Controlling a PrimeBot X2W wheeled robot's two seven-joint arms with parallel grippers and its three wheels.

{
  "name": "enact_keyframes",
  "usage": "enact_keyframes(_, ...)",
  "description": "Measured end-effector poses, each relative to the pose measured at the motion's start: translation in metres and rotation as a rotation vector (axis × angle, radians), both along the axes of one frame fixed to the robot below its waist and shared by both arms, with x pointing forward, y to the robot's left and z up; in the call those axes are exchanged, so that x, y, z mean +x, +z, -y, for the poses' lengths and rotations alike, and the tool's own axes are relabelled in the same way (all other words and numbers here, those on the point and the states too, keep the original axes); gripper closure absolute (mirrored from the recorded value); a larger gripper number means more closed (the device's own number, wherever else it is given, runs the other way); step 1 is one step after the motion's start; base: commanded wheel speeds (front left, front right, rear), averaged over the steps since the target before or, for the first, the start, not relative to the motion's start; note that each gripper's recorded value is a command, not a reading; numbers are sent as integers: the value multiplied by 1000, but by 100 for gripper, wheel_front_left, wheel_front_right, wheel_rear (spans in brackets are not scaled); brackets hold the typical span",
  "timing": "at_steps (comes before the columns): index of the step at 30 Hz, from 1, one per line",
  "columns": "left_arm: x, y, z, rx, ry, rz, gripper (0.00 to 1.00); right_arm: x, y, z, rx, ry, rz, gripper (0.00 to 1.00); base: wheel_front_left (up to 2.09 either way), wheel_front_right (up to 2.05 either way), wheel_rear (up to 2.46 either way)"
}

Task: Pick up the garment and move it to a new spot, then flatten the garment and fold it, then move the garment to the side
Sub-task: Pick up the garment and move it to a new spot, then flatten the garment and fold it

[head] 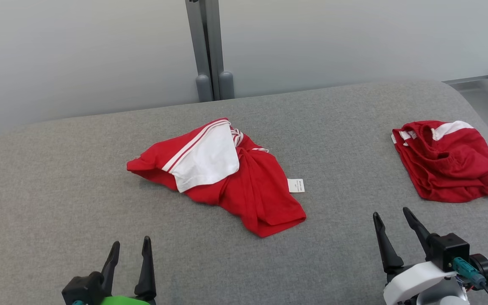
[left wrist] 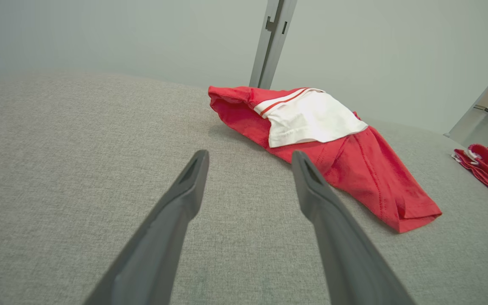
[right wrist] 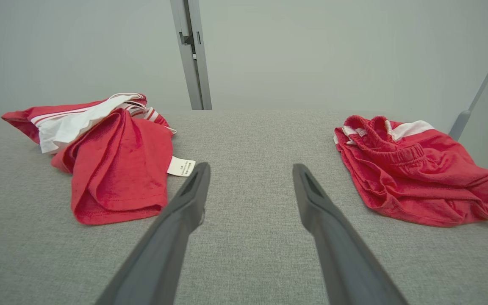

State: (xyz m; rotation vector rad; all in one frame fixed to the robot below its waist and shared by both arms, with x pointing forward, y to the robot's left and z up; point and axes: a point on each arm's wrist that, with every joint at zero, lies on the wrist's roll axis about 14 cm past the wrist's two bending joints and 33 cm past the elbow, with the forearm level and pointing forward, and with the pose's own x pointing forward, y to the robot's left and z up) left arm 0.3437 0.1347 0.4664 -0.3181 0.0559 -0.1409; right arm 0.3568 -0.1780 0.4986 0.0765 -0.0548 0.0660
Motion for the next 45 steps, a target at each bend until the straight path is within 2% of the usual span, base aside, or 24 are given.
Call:
enact_keyframes(22, 1, -3, 10, 2, -31, -9, 0, 2, -4, -1, -1, 4, -14, 0, 0, 0, 0)
enact_keyframes(27, 20, 13, 33, 41, -110, 45, 0, 5, -5, -2, -3, 7, -18, 0, 0, 0, 0)
enact_keyframes(34, 52, 20, 88, 100, -295, 61, 0, 14, -4, -6, -15, 22, -15, 0, 0, 0, 0)
enact_keyframes(45, 102, -14, 136, 156, -444, -50, 0, 32, -13, 5, -27, -7, -44, 0, 0, 0, 0)
